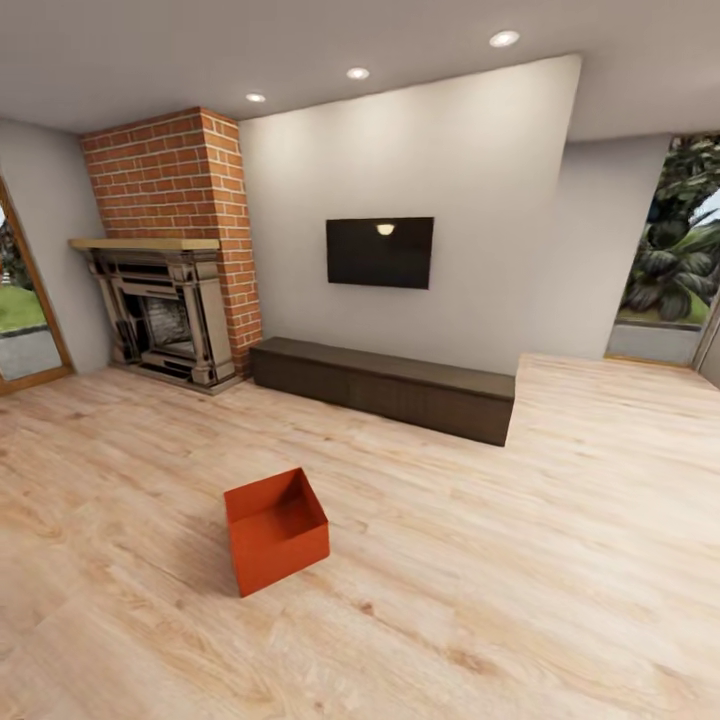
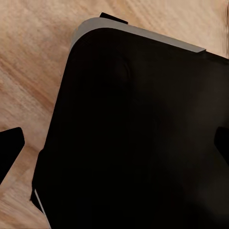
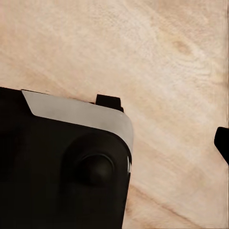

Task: Move the two storage containers from the living room to the garage. In the garage, place one container on the floor and stack the other container on top of it (either order is fine).

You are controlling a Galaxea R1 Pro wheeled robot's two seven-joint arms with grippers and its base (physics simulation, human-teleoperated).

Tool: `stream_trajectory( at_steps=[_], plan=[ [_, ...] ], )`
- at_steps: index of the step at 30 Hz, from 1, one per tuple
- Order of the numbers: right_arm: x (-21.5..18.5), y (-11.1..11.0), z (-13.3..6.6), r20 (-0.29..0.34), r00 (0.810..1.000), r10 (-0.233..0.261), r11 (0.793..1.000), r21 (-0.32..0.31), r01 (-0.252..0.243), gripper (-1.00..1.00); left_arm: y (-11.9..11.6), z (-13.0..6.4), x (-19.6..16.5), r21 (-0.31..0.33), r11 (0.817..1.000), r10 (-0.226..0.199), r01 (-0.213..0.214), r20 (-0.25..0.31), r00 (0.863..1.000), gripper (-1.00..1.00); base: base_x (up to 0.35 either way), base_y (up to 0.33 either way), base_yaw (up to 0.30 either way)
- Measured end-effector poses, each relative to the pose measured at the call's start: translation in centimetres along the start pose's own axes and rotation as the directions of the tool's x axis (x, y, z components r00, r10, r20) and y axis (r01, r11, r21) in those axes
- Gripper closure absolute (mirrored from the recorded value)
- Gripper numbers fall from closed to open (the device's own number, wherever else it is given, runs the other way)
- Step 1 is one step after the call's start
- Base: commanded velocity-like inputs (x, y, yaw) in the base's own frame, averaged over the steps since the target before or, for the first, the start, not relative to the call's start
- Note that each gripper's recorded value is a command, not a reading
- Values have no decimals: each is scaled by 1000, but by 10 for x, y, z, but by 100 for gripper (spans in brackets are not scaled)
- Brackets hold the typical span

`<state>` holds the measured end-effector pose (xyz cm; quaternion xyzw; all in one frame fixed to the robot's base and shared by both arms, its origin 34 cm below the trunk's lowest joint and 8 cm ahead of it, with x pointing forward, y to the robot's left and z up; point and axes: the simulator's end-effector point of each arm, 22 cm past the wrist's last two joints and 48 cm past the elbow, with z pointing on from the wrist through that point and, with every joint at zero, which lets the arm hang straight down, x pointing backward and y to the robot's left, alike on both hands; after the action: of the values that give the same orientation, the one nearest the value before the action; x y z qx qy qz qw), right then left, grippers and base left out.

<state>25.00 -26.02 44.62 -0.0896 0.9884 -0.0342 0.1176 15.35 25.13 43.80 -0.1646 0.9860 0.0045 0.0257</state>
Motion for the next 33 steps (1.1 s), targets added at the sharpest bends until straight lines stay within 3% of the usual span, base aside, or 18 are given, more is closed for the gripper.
stream_trajectory(
  at_steps=[8,29,33],
  plan=[
    [0,-1,0,-1,1000,-1,1000,1,1,-100,0,0,0,0,1000,-2,2,1,1000,-100,198,-126,266],
    [0,-2,0,-1,1000,1,1000,3,-1,-100,0,0,0,1,1000,0,0,1,1000,-100,3,-2,269],
    [1,-2,0,-2,1000,1,1000,3,-1,-100,-1,0,0,2,1000,0,0,1,1000,-100,0,0,81]
  ],
)
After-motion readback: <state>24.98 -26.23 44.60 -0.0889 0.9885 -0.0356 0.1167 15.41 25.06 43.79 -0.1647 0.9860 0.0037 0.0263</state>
